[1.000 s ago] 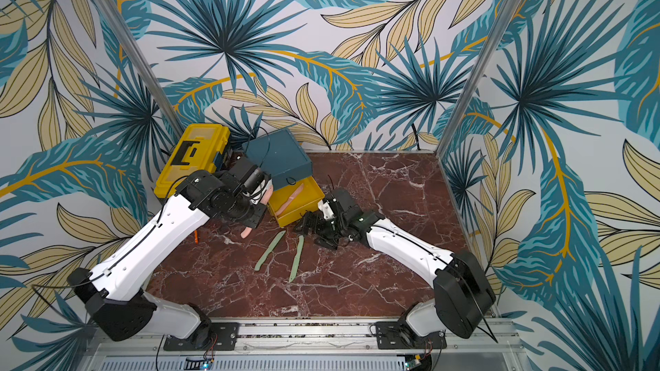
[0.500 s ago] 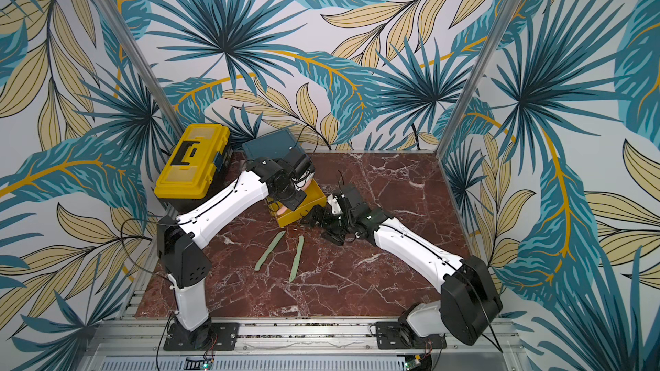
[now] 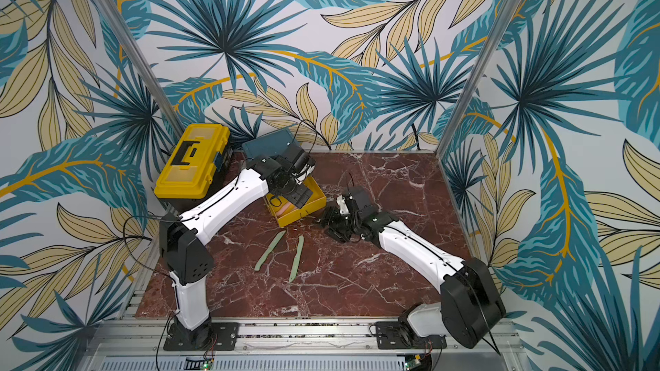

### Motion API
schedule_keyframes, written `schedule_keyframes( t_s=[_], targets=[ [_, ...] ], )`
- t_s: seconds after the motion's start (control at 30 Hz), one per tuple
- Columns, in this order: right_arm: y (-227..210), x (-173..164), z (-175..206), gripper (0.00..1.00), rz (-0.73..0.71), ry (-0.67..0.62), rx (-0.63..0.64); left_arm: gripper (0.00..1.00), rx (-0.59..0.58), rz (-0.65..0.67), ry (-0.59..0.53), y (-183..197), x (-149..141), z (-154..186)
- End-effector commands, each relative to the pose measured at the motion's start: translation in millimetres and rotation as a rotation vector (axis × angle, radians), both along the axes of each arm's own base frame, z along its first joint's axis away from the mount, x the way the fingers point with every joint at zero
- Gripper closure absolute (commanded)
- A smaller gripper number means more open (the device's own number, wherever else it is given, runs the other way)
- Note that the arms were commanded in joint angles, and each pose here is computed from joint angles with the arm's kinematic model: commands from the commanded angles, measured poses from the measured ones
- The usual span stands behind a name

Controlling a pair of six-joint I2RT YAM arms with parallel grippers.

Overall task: Place the fruit knives into the drawer by color
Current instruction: Place the fruit knife in the drawer, then close the drawer in the storage box.

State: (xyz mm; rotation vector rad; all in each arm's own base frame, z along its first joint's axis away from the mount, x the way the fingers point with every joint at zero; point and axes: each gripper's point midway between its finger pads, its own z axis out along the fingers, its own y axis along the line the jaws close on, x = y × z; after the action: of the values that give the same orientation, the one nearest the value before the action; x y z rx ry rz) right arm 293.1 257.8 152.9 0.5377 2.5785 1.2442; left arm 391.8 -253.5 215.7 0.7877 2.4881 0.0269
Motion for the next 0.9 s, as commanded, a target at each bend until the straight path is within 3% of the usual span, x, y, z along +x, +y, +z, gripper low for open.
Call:
schedule_keyframes(
  t_s=[0.0,0.13,0.2,0.27,0.3,0.33,0.63,0.87],
  targets=[
    [3,24,1,1.0,-0.156,-0.009,0.155,0.0,-0.123,0.026,-0.17,-1,11,71],
    [24,50,5,1.0,-0.189,-0.015,0.301,0.05,-0.077,0.13,-0.174,27,36,80],
    [27,60,7,1.0,-0.206,-0.016,0.32,0.32,-0.082,0.191,-0.145,44,49,78],
    [26,65,3,1.0,-0.235,-0.008,0.314,0.81,-0.117,0.263,-0.125,61,64,75],
    [25,67,2,1.0,-0.248,-0.005,0.313,0.94,-0.127,0.283,-0.115,66,68,72],
    [24,68,-1,1.0,-0.26,0.0,0.308,1.0,-0.129,0.303,-0.105,71,73,68],
    [27,83,-14,1.0,-0.312,0.013,0.329,1.0,-0.123,0.344,0.098,88,79,-8],
    [43,110,-5,1.0,-0.305,-0.032,0.364,1.0,-0.125,0.348,0.182,94,68,-32]
  ],
)
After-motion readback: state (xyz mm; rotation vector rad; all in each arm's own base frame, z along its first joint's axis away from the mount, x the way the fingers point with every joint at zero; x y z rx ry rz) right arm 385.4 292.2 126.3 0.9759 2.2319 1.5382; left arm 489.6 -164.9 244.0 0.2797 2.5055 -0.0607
